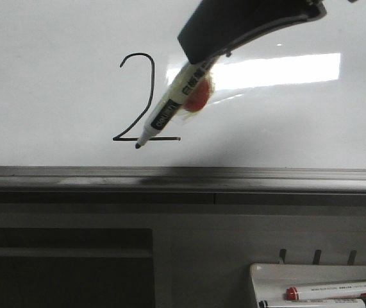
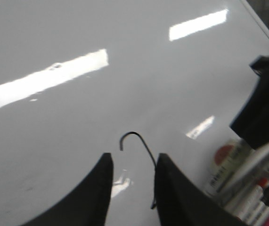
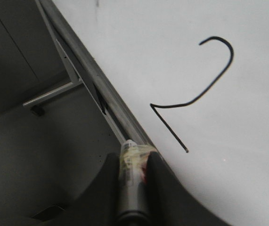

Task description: Write number 2 on whiteboard

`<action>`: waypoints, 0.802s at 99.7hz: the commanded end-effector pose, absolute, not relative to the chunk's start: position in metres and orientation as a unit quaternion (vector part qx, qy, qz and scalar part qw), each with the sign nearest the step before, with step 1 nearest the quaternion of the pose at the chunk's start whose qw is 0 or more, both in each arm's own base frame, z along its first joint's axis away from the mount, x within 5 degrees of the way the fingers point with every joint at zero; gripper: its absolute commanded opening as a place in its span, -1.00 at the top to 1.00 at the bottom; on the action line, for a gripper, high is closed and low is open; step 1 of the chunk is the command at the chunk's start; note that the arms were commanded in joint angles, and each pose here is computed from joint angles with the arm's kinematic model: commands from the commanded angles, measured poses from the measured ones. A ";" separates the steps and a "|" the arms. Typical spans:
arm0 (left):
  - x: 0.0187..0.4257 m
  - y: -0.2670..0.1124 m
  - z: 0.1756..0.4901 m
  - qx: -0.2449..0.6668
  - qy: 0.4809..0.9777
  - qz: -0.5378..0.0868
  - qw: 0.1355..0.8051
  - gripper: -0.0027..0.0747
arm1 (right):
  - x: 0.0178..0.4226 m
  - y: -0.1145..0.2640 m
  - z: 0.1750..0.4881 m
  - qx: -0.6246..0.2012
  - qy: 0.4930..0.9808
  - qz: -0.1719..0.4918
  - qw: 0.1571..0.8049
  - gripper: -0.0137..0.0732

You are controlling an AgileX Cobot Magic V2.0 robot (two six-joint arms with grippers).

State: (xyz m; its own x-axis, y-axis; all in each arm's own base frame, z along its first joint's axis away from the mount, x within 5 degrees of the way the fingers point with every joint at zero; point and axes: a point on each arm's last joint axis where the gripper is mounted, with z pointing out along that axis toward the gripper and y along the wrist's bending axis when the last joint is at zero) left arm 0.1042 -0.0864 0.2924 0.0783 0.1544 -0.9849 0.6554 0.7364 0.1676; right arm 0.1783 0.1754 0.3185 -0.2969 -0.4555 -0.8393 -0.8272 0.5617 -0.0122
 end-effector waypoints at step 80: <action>0.136 -0.153 0.271 0.453 0.616 -0.226 0.603 -0.01 | 0.156 0.199 0.366 -0.456 0.699 0.256 0.487 0.85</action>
